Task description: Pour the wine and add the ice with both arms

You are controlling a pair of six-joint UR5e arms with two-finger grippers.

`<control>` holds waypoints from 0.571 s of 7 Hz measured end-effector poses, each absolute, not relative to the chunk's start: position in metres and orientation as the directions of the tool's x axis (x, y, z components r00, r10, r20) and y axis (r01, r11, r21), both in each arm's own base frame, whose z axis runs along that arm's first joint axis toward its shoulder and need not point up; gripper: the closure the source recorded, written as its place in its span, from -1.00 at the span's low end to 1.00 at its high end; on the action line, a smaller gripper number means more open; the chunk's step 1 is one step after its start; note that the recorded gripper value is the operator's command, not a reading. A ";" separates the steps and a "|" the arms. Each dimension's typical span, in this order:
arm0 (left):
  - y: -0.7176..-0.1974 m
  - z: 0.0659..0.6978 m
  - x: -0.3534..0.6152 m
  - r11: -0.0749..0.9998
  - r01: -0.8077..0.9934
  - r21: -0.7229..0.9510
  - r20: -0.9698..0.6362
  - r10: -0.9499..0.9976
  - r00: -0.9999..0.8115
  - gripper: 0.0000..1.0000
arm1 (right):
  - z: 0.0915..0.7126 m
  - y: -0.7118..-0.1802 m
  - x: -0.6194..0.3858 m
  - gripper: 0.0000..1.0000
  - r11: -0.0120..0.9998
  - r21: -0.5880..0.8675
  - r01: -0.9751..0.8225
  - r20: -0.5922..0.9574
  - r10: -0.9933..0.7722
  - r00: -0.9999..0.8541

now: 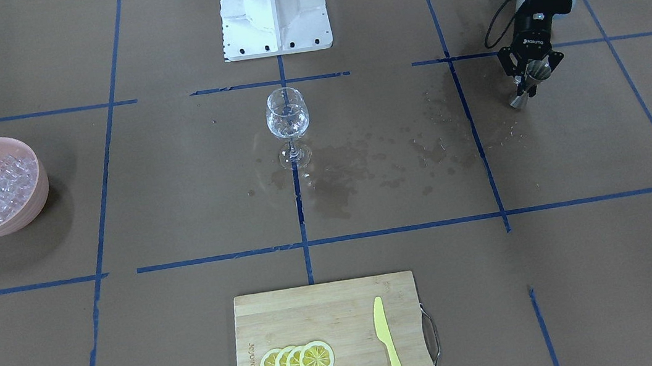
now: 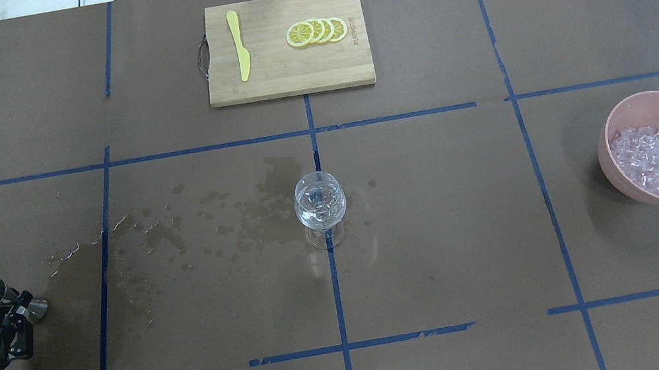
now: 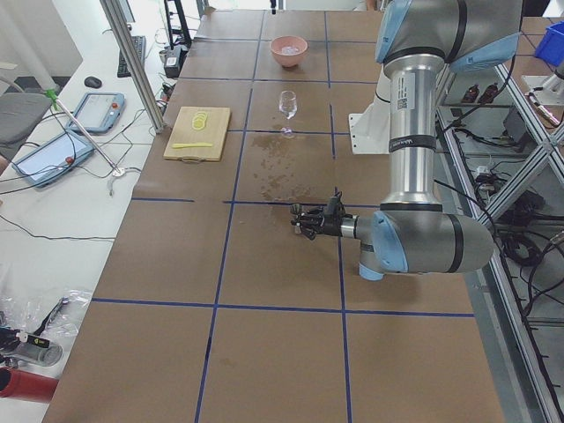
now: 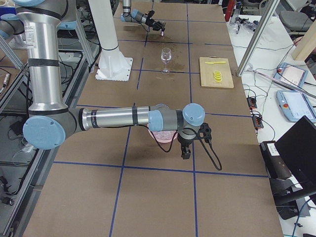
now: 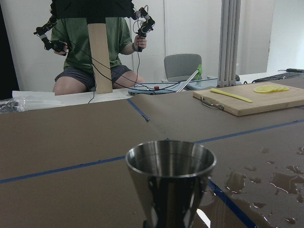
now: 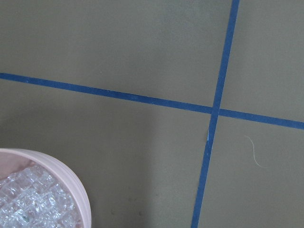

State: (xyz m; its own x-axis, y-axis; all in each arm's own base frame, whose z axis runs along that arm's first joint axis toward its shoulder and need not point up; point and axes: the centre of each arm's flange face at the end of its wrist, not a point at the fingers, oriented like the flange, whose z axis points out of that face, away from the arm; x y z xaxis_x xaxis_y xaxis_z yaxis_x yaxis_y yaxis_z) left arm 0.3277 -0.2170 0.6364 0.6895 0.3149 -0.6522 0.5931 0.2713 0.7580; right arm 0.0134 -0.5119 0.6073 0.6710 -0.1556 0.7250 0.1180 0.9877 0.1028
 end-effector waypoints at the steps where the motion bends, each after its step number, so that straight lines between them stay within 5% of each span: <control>1: -0.216 0.638 0.328 0.274 0.592 0.758 -0.653 0.316 0.688 0.72 | 0.607 -0.512 0.013 -1.00 0.988 0.103 0.118 0.725 -0.156 0.671; 3: -0.214 0.638 0.329 0.279 0.592 0.756 -0.654 0.320 0.685 -0.78 | 0.606 -0.512 0.013 -1.00 0.987 0.105 0.119 0.725 -0.158 0.671; 4: -0.214 0.638 0.330 0.282 0.591 0.756 -0.655 0.323 0.683 -1.00 | 0.606 -0.512 0.013 -1.00 0.987 0.106 0.119 0.725 -0.159 0.670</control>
State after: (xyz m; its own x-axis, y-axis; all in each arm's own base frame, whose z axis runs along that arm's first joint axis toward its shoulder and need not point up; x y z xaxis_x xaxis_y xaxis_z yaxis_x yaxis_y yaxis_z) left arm 0.3296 -0.2139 0.6382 0.6834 0.3228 -0.6548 0.5912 0.2815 0.7558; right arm 0.0127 -0.5122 0.6060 0.6705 -0.1591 0.7247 0.1192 0.9871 0.1065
